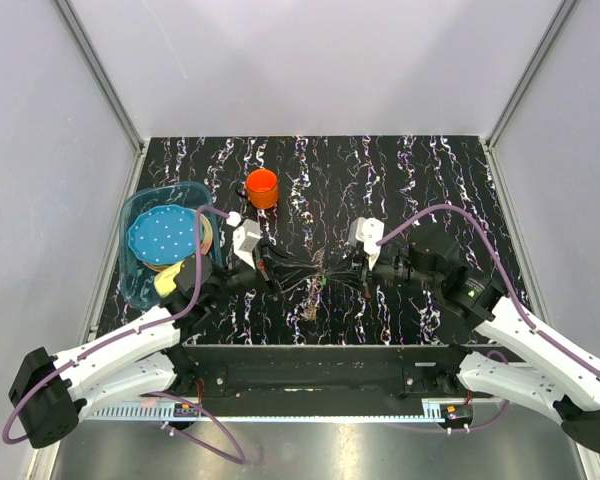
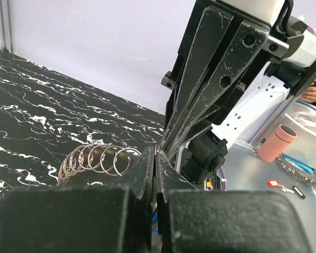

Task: Remove the keys from the keyring

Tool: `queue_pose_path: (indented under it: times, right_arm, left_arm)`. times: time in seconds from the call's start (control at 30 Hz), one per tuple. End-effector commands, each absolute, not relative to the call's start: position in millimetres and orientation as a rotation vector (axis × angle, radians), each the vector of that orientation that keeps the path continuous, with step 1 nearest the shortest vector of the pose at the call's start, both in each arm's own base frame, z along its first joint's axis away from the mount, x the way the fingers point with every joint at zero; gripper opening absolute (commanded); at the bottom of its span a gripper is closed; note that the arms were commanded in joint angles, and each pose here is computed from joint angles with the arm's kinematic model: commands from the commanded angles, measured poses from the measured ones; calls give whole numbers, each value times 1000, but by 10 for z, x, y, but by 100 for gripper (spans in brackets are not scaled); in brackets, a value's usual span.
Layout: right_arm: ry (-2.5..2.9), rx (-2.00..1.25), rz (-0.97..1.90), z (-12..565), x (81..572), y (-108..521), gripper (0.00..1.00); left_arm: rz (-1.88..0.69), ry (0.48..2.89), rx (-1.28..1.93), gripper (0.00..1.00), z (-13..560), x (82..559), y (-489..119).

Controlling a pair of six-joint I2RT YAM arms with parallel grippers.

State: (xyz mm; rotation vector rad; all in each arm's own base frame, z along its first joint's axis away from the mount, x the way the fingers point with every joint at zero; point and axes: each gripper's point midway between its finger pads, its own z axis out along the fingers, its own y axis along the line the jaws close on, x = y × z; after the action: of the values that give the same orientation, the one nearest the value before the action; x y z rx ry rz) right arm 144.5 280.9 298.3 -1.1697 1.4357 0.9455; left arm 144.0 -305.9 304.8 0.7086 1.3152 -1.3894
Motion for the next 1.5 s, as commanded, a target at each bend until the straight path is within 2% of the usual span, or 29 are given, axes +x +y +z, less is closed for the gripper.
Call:
queue_pose_path:
  times: [0.0,0.8,1.07,1.3,1.47]
  right_arm:
    - [1426,-1139,934,3041,1516,2859,0]
    - [1477,-1130,951,2882,1569,3034,0]
    - [1453,-1040,948,3134,1549,2910,22]
    - [1447,-998,942,3267,1548,2804,25]
    - [1442,-1036,1205,3489,1422,2912,26]
  left_arm:
    - [-1375,1164,591,0,3457,1520,-2946]
    - [-1365,1192,488,0,3390,1659,-2918]
    - [-1374,1169,520,0,3364,1581,-2899]
    - [-1436,1113,591,0,3471,1396,-2900]
    - [-1474,1069,625,0,3571,1297,-2896]
